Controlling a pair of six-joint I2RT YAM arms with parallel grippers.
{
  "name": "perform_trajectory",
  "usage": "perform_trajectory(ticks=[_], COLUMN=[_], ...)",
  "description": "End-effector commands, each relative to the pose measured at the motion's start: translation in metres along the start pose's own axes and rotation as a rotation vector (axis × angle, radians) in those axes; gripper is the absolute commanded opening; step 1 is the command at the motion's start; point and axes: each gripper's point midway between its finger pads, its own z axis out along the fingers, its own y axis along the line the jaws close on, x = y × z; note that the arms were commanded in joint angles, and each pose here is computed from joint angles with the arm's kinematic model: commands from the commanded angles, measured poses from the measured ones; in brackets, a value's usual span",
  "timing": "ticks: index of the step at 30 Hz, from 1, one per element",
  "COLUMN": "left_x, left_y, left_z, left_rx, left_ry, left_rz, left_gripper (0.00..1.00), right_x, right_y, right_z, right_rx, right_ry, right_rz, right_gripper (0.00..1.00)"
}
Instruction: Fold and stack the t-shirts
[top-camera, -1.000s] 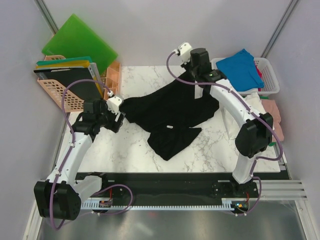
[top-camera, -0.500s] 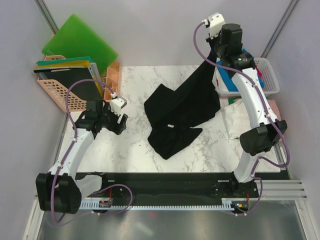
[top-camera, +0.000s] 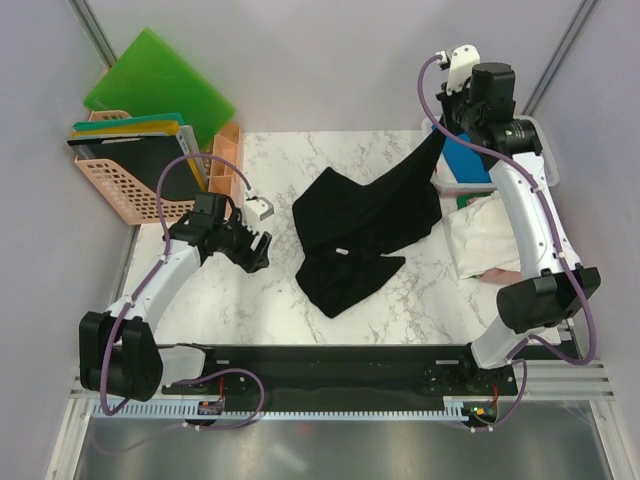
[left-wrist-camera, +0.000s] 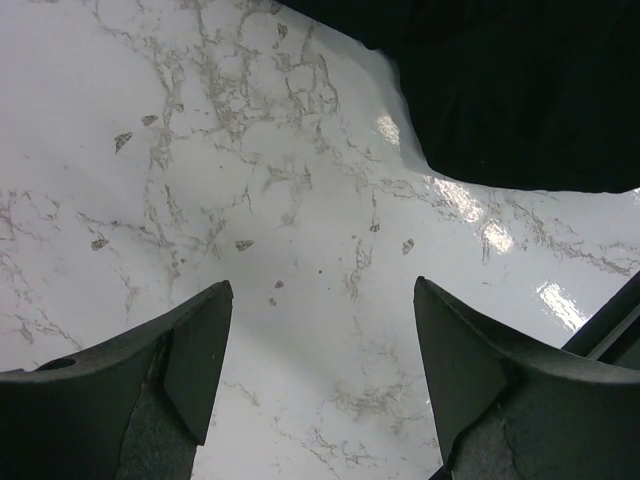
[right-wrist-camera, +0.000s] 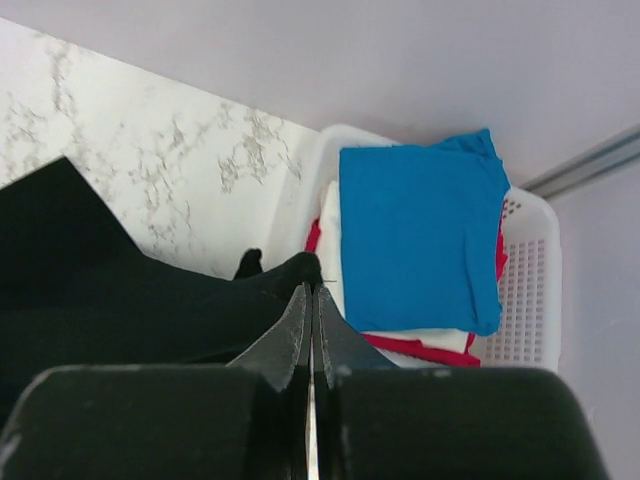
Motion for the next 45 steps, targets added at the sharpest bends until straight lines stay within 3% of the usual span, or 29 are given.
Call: perform_trajectory(ticks=[1,7,14,19,24,27,31,33,35,41,45], left_x=[-0.013,-0.009,-0.008,-0.014,-0.025,-0.026,-0.038,-0.053,-0.068,-0.098,-0.114], left_y=[-0.003,-0.007,-0.017,-0.034,-0.095,-0.116,-0.128,-0.123,-0.114,-0.064,-0.017], left_z=[-0.004,0.001,0.012,0.022,0.022,0.034,0.056,0.068,0.088,0.129,0.144], left_rx=[0.019,0.029,0.07,0.151,0.517,0.647,0.722,0.695,0.644,0.382,0.119], left_ry=[-0.027,0.006,0.036,0.045,0.028,0.063,0.09,0.076,0.037,-0.007,-0.018], left_rz=[0.008,0.02,0.047,0.059,-0.022,-0.053,-0.03,0.001,0.04,0.073,0.059], left_gripper=[0.8,0.8,0.8,0.8,0.8,0.8,0.88,0.91,1.0,1.0,1.0], right_x=[0.02,0.059,0.062,0.074,0.098,0.104,0.111,0.113,0.119,0.127,0.13], right_y=[-0.005,-0.068,-0.204,-0.21,-0.196,-0.191,-0.186,-0.183,-0.178,-0.175,-0.174], right_z=[0.012,0.037,0.014,0.014,0.023,0.027,0.025,0.023,0.022,0.023,0.032], right_rx=[0.021,0.19,0.457,0.456,0.416,0.398,0.382,0.374,0.361,0.355,0.34], right_ry=[0.049,0.109,0.097,0.13,0.158,0.165,0.174,0.178,0.182,0.192,0.195], right_rz=[0.033,0.109,0.165,0.138,0.157,0.163,0.16,0.152,0.143,0.124,0.137], right_gripper=[0.0,0.0,0.0,0.0,0.0,0.0,0.0,0.0,0.0,0.0,0.0])
